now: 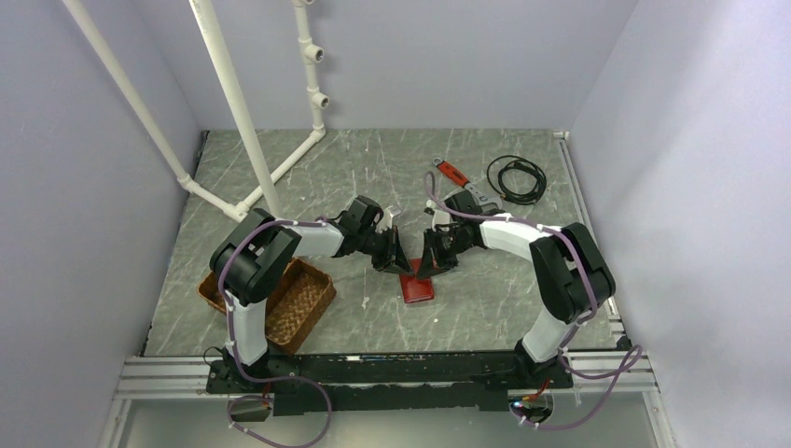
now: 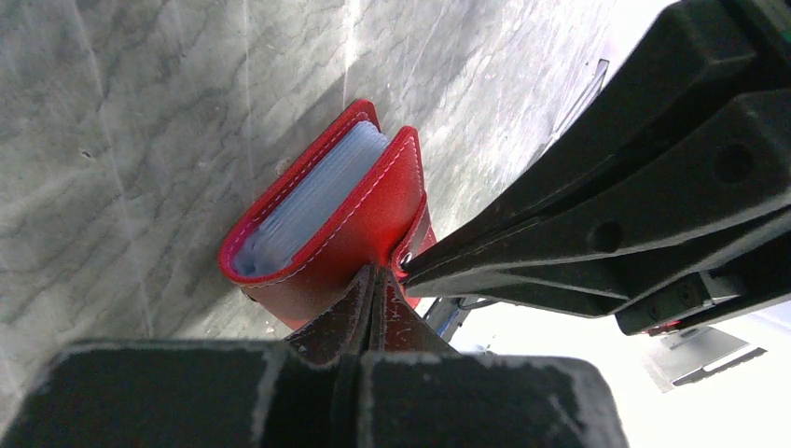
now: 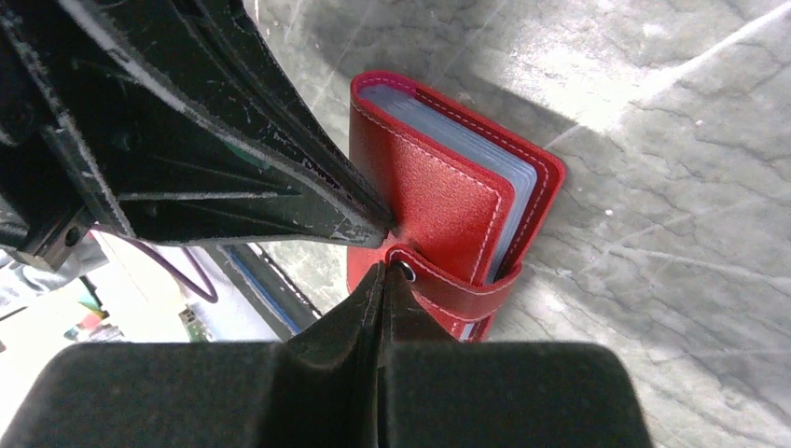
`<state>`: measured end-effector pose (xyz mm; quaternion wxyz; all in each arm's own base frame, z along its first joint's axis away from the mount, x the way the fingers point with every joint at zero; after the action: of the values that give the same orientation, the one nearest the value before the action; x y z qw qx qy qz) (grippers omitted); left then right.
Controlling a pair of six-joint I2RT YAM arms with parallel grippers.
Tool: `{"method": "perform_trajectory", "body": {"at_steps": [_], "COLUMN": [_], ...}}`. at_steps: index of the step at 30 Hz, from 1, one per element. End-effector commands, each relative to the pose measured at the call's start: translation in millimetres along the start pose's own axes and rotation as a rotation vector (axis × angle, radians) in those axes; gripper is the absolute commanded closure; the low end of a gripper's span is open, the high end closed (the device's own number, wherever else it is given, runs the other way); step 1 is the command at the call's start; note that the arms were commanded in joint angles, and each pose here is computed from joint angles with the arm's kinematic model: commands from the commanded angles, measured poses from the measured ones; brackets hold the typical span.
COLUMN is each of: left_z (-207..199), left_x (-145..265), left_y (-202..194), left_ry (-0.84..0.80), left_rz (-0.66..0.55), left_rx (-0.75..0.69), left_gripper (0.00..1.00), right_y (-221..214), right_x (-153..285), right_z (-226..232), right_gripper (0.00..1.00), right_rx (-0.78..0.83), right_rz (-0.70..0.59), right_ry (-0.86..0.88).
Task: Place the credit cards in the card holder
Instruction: Close the card holder at the center of the board.
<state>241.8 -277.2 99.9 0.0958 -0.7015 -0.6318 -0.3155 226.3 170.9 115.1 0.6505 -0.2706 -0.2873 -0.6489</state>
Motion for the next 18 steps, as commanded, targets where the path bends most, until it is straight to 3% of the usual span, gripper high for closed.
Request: {"method": "perform_trajectory", "body": {"at_steps": [1,7,12,15,18], "left_z": [10.9,8.5,-6.6,-23.9,-42.6], "left_x": [-11.9,-10.0,2.6,21.4,48.0], "left_y": [-12.1,-10.9,-2.4,11.6,24.6], "left_ry": [0.075,0.075,0.080,0.053,0.066], "left_rz": [0.044,0.040,0.040,-0.006,-0.052], "left_rx": [0.007,-0.002,-0.046,-0.090,-0.144], "left_gripper": [1.00,1.00,0.97,0.77,0.63], "right_y": [-4.1,-1.8,7.6,9.6,5.3], "right_x": [-23.1,-33.6,-19.4,4.3,23.2], "right_z": [-26.8,-43.6,-20.0,-0.6,16.7], "right_gripper": [1.00,1.00,0.98,0.80,0.62], "right_rx": [-0.047,-0.135,-0.042,0.057,0.136], "right_rz": [0.038,0.038,0.002,-0.071,-0.152], "right_ry": [-0.167,-0.276,-0.135,-0.118,-0.101]}}
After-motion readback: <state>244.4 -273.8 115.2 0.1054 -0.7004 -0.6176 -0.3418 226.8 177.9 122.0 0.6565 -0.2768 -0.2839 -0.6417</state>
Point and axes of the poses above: each gripper's point midway between its finger pads, its own x axis back along the fingers, its own z axis along the line the jaws close on, y = z × x, the point moved 10 cm from there along x, back along the fingers, and after that the axes turned 13 degrees about -x, right-handed, at the moved point
